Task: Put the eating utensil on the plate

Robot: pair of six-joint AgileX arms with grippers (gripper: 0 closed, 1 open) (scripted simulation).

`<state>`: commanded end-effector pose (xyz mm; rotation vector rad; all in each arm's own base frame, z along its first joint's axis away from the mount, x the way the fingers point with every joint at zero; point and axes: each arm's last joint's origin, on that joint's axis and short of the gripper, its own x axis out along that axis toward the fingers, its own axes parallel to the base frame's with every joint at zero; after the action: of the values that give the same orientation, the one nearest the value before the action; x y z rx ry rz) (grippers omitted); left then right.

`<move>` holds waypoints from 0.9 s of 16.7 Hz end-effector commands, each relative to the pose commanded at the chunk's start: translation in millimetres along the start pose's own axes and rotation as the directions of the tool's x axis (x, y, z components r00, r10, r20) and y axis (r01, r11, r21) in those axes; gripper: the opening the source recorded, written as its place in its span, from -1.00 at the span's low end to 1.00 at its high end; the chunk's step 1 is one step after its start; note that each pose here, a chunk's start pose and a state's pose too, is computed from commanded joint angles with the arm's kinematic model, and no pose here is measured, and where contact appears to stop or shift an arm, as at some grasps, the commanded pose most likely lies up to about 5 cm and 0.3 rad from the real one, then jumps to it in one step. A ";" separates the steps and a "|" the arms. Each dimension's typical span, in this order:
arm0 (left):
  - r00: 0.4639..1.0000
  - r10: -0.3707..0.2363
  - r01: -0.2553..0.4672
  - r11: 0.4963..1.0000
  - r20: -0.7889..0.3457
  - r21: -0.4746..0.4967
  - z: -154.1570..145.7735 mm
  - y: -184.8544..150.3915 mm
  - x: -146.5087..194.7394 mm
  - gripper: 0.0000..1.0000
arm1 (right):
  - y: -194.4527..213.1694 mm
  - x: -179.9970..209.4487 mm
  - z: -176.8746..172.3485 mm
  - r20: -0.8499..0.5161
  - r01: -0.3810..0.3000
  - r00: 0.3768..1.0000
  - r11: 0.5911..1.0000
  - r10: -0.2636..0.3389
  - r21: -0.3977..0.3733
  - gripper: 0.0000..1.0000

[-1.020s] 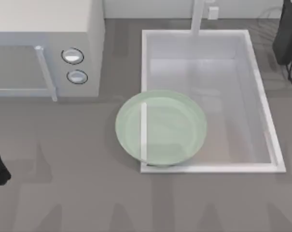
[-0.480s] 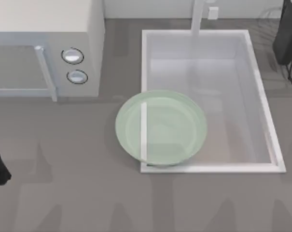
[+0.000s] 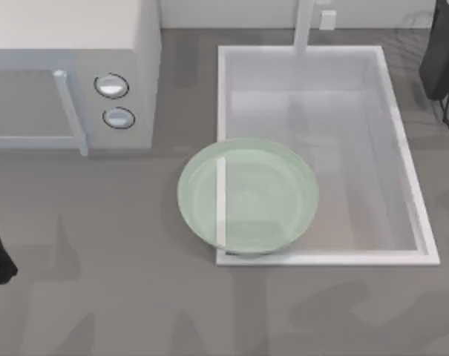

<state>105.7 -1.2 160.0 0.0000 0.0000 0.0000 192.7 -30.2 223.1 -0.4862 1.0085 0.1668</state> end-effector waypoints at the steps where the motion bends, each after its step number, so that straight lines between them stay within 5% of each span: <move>1: 1.000 0.000 0.000 1.000 0.000 0.000 0.0 0.0 0.0 1.00 | -7.9 8.1 6.8 -0.077 -0.050 0.996 0.998 0.047 -0.038 1.00; 8: 1.000 0.000 0.000 1.000 0.000 0.000 0.0 0.0 0.0 1.00 | -45.8 64.3 30.7 -0.415 -0.375 0.863 0.916 0.289 -0.143 1.00; 15: 1.000 0.000 0.000 1.000 0.000 0.000 0.0 0.0 0.0 1.00 | -48.1 70.4 32.6 -0.440 -0.410 0.843 0.900 0.310 -0.150 1.00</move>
<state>105.7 -1.2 160.0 0.0000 0.0000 0.0000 272.2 -63.5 193.1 -0.5576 1.5013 0.5524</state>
